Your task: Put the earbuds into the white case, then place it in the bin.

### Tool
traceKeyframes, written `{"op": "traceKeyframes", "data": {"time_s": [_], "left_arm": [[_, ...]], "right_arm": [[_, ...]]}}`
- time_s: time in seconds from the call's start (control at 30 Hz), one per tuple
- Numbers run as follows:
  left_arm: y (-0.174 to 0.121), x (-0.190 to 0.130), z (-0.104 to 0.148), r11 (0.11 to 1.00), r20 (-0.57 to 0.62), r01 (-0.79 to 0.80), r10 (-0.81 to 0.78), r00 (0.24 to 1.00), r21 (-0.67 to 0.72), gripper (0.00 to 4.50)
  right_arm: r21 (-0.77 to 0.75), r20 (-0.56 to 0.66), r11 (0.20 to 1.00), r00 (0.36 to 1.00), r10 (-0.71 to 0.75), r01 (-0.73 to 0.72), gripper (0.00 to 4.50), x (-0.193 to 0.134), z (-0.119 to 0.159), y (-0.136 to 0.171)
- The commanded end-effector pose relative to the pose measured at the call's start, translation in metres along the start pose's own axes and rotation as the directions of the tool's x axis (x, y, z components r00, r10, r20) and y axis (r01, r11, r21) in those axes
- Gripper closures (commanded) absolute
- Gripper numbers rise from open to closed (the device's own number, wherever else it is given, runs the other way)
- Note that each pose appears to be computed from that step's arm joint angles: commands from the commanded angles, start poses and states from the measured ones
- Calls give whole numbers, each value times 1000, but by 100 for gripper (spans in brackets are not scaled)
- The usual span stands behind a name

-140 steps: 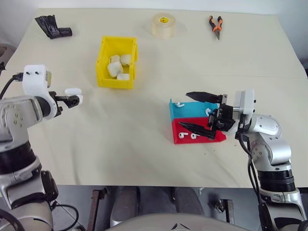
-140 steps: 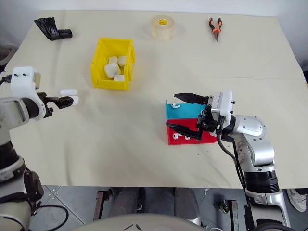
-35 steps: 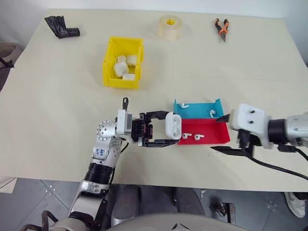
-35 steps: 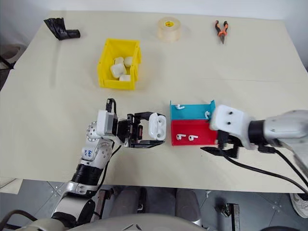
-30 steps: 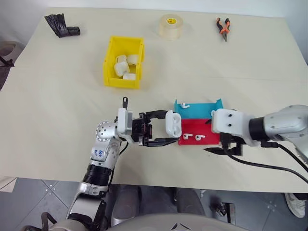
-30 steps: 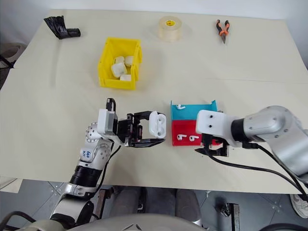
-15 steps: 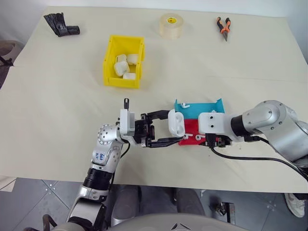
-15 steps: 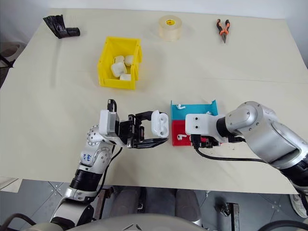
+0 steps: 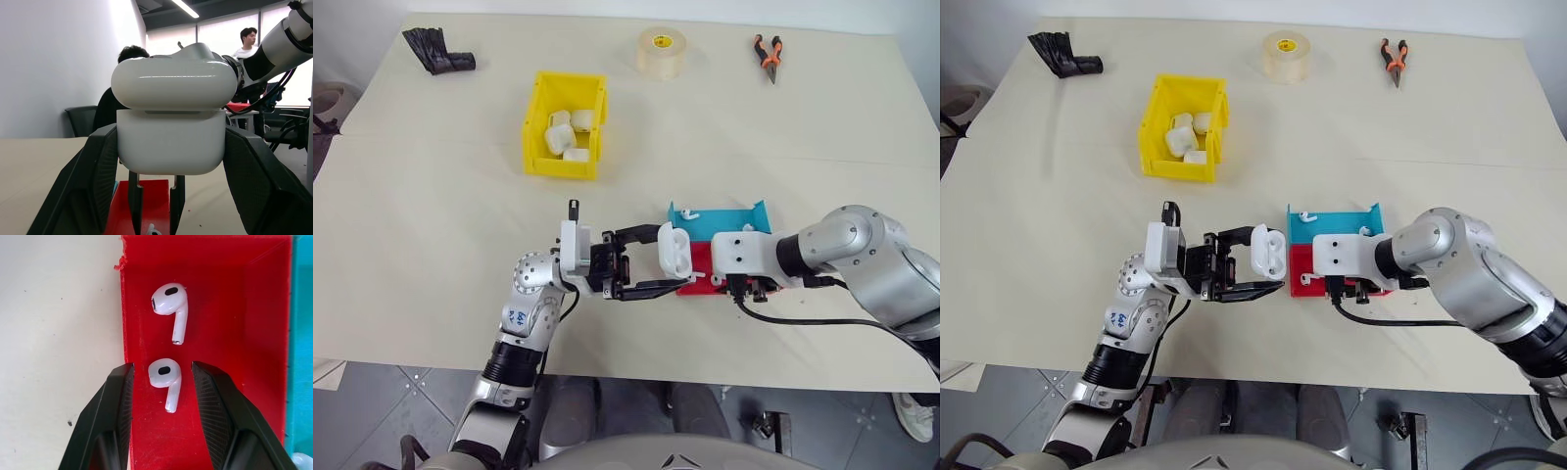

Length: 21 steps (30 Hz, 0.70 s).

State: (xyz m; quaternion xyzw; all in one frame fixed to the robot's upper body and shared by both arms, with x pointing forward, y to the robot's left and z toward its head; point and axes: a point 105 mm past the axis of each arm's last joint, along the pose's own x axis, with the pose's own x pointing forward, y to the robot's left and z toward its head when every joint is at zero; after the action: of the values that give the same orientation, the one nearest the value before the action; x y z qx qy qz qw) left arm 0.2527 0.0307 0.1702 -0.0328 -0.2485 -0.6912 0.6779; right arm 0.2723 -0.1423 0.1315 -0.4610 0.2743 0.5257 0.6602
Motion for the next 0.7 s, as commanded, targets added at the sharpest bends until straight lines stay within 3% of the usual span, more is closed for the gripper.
{"op": "traceKeyframes", "data": {"time_s": [0.03, 0.23, 0.43, 0.7], "left_arm": [[-2, 4, 9, 999, 25, 23, -24, 999, 28, 171], [-1, 3, 9, 999, 21, 24, -24, 999, 28, 171], [-1, 3, 9, 999, 20, 23, -24, 1000, 26, 171], [-1, 2, 8, 999, 18, 25, -26, 1000, 25, 171]], "right_arm": [[-18, 2, 1000, 1000, -11, 11, 258, 0, 1, -1], [-22, 0, 1000, 1000, -7, 7, 258, 3, -1, 0], [-21, 0, 1000, 1000, 2, -2, 397, 5, -3, 1], [31, 48, 997, 996, -71, 70, 397, -8, 2, -7]]}}
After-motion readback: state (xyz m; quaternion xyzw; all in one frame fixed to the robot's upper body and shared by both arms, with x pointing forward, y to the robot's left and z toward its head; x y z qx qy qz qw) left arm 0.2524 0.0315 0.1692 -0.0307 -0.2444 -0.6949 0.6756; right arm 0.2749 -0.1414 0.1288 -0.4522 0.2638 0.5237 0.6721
